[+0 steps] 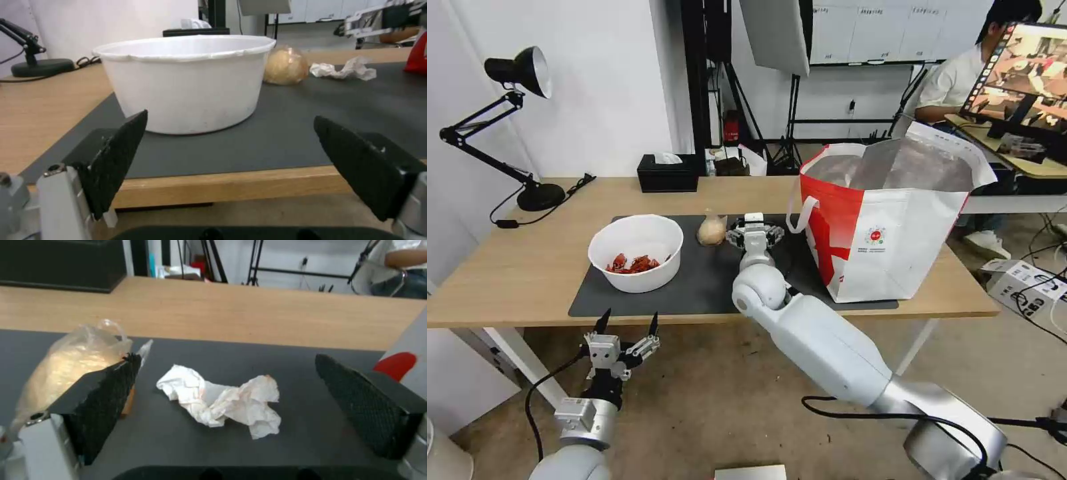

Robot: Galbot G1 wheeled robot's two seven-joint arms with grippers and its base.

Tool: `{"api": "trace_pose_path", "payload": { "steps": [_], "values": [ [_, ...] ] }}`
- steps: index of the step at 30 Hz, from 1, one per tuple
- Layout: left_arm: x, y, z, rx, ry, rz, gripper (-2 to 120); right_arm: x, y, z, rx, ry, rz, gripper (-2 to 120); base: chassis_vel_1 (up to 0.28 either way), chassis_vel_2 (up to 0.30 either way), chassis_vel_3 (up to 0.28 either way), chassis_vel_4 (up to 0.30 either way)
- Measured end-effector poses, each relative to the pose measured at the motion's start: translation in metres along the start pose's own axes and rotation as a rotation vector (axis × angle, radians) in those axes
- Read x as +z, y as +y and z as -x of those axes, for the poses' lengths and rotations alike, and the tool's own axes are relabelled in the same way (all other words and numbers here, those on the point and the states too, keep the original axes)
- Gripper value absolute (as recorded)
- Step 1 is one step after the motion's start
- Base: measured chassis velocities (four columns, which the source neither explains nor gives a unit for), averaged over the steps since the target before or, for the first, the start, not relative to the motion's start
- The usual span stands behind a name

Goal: Pick up the trash from the table and place it into the takeout bag.

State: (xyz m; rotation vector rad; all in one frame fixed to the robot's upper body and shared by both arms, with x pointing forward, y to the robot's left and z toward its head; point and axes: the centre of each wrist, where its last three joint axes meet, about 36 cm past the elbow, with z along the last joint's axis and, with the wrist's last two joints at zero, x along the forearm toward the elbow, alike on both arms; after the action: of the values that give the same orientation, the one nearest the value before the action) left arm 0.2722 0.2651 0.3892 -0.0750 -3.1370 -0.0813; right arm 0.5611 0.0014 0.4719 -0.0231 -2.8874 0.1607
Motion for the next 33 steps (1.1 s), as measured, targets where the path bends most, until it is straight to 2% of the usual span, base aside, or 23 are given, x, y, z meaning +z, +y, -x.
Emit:
{"api": "trace_pose_path", "payload": {
  "steps": [19, 33],
  "values": [
    [-0.007, -0.005, -0.003, 0.020, -0.024, -0.009, 100, 0.000, 0.014, 0.045, 0.008, 0.162, -0.031, 100, 0.000, 0.000, 0.000, 0.000],
    [-0.006, -0.008, -0.004, 0.032, -0.024, -0.007, 100, -0.001, 0.007, 0.062, -0.005, 0.196, -0.019, 100, 0.000, 0.000, 0.000, 0.000]
  ]
}}
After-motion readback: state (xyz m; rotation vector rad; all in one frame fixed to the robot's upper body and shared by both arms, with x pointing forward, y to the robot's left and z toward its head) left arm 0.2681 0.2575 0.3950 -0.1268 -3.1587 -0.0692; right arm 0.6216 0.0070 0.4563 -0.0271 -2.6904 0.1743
